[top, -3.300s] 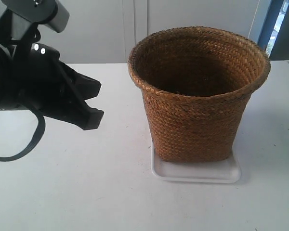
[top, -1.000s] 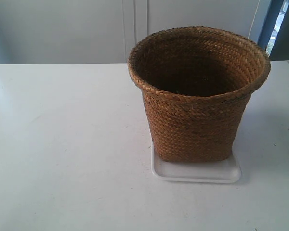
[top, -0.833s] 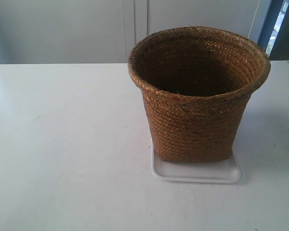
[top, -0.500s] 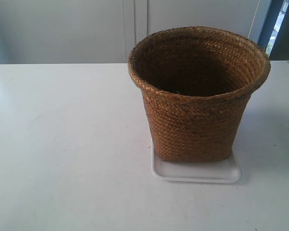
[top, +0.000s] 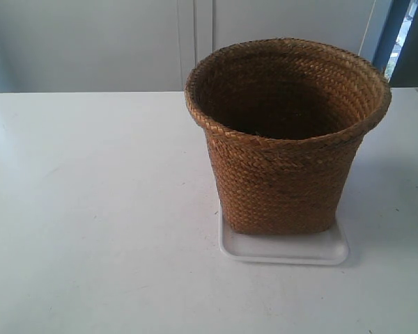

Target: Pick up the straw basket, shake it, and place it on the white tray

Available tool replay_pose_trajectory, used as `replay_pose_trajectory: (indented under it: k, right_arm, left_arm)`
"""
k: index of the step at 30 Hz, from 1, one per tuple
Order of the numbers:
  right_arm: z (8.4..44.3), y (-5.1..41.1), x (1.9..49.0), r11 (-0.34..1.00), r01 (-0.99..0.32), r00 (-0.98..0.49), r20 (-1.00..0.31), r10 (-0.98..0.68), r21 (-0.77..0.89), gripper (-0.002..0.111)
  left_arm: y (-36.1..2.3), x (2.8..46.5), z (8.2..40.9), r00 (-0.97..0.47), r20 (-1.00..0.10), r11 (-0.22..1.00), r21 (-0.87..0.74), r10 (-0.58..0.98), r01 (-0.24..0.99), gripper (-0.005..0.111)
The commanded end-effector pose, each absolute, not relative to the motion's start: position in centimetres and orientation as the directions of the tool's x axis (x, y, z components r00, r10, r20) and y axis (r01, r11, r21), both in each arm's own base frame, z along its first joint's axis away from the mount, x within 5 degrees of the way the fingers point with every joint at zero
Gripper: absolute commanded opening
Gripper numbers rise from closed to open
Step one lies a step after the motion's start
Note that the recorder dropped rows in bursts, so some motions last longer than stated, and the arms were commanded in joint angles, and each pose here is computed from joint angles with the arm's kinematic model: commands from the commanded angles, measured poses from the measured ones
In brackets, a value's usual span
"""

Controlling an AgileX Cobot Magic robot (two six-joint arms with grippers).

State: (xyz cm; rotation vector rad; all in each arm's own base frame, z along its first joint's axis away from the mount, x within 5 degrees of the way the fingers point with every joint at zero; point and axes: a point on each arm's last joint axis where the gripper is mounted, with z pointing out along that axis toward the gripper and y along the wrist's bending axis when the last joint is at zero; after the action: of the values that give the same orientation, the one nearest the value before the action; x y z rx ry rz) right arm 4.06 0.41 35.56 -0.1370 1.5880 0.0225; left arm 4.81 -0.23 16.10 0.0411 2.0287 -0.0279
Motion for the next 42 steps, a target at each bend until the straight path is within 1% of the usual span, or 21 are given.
replay_pose_trajectory:
  k: [1, 3, 8, 16, 18, 19, 21, 42]
  right_arm:
    - [31.6, 0.4, 4.2, 0.993, -0.101, 0.001, -0.998, -0.059, -0.059, 0.000]
    - [29.2, 0.4, 4.3, 0.993, -0.102, -0.025, -0.998, -0.062, -0.059, 0.000]
    - [24.7, 0.5, 4.7, 0.994, -0.095, 0.067, -0.996, -0.051, -0.058, 0.000]
    - [20.7, 0.5, 5.3, 0.994, -0.103, -0.117, -0.992, -0.047, -0.035, 0.000]
    - [18.9, 0.5, 5.4, 0.994, -0.106, -0.186, -0.981, -0.054, -0.035, 0.000]
    - [18.7, 0.5, 5.4, 0.994, -0.106, -0.192, -0.980, -0.055, -0.035, 0.000]
    - [18.2, 0.5, 5.3, 0.993, -0.109, -0.253, -0.966, -0.061, -0.034, 0.000]
    - [18.2, 0.5, 5.3, 0.994, -0.108, -0.248, -0.967, -0.060, -0.034, 0.000]
  left_arm:
    - [-0.2, 4.7, 15.6, -0.468, -0.884, 0.999, -0.006, 0.012, 0.037, 0.000]
    - [-0.2, 4.7, 15.6, -0.468, -0.884, 0.999, -0.006, 0.012, 0.037, 0.000]
    - [-0.2, 4.7, 15.6, -0.468, -0.884, 0.999, -0.006, 0.012, 0.037, 0.000]
    - [-0.2, 4.7, 15.6, -0.463, -0.886, 0.999, 0.000, 0.018, 0.038, 0.000]
    - [-0.2, 4.7, 15.6, -0.463, -0.886, 0.999, 0.000, 0.018, 0.038, 0.000]
    - [-0.2, 4.7, 15.6, -0.463, -0.886, 0.999, 0.000, 0.018, 0.038, 0.000]
    - [-0.2, 4.7, 15.6, -0.463, -0.886, 0.999, 0.002, 0.020, 0.040, 0.000]
    - [-0.2, 4.7, 15.6, -0.463, -0.886, 0.999, 0.002, 0.020, 0.040, 0.000]
